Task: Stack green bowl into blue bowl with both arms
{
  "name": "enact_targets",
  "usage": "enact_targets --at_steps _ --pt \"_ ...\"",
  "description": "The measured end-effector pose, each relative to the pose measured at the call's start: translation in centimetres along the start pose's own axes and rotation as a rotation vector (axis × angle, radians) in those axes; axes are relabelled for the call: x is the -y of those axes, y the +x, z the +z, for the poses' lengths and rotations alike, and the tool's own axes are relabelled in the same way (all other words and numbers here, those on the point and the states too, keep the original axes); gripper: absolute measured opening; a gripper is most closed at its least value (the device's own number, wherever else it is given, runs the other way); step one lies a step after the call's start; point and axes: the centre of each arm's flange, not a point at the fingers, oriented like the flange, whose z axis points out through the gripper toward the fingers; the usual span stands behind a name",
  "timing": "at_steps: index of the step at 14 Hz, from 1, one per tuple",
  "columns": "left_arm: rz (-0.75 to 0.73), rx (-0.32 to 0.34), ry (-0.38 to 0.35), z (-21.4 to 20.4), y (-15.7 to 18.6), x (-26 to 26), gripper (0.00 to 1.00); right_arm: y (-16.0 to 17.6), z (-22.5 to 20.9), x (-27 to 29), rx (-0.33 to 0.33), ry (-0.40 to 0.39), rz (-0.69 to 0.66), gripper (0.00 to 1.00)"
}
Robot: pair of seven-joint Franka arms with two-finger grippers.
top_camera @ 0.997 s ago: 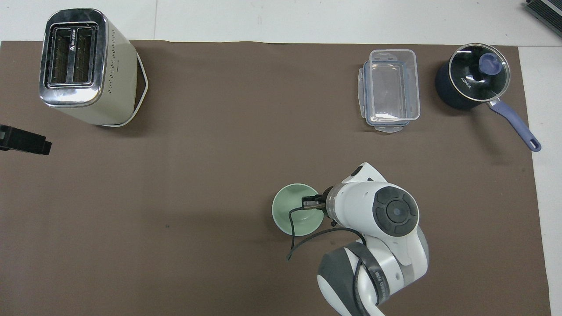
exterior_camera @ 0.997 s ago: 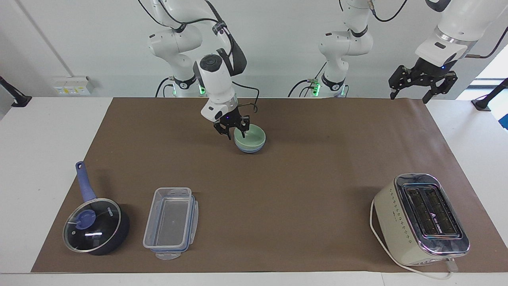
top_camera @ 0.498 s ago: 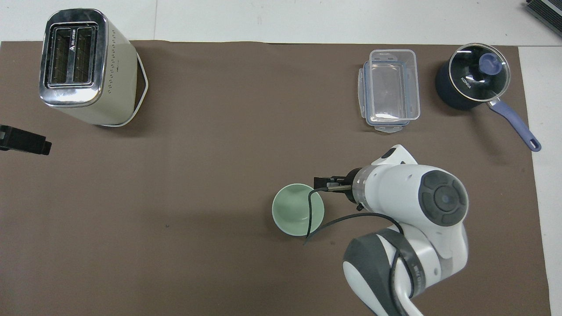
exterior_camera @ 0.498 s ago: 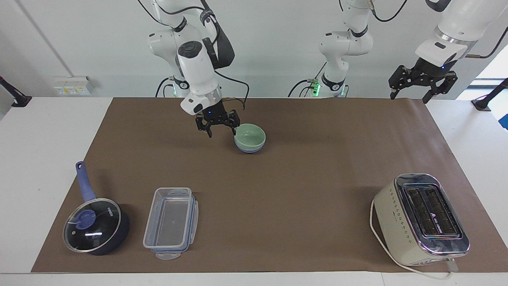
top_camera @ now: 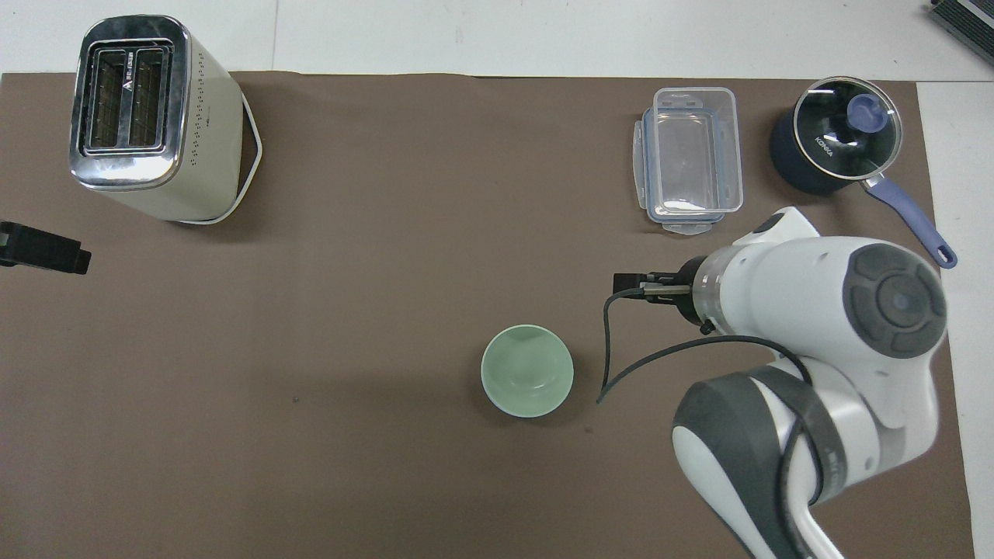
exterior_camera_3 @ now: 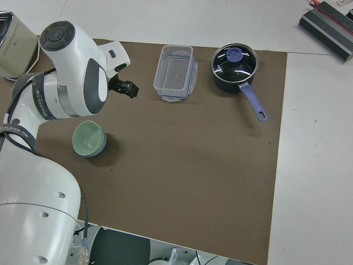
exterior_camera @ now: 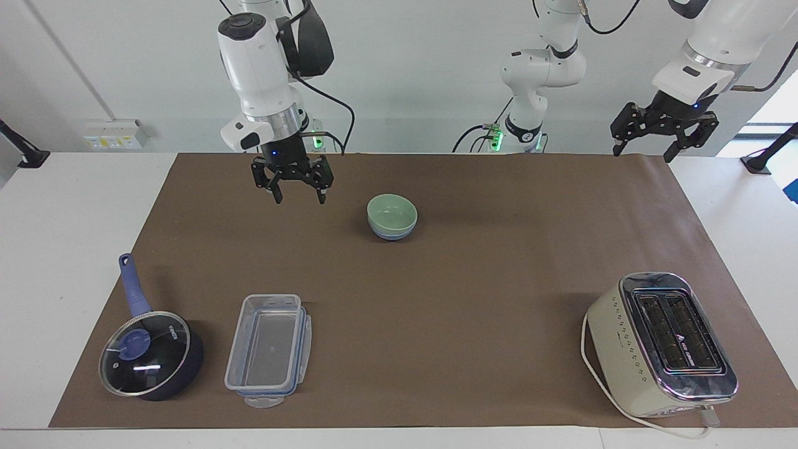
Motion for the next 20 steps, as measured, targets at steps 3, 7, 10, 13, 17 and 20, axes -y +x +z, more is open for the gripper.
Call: enact_targets --at_steps 3,7,10,13,17,20 --pt "0.0 0.0 0.0 0.0 0.0 0.0 1.0 0.8 -4.3 -0.4 0.007 -0.012 0.008 1.0" --pt "0.0 0.0 0.0 0.0 0.0 0.0 1.0 1.4 -8.4 -2.0 0.014 -0.02 0.039 1.0" --pt "0.0 0.0 0.0 0.0 0.0 0.0 1.0 1.9 -11.7 -4.4 0.016 -0.03 0.086 1.0" --pt "0.0 0.0 0.0 0.0 0.0 0.0 1.0 2.2 -13.8 -7.2 0.019 -0.039 0.137 1.0" --pt "0.0 0.0 0.0 0.0 0.0 0.0 1.0 2.0 -16.0 -11.7 0.016 -0.046 0.215 1.0" --pt "0.0 0.0 0.0 0.0 0.0 0.0 1.0 1.4 -16.6 -14.8 0.043 -0.055 0.213 1.0"
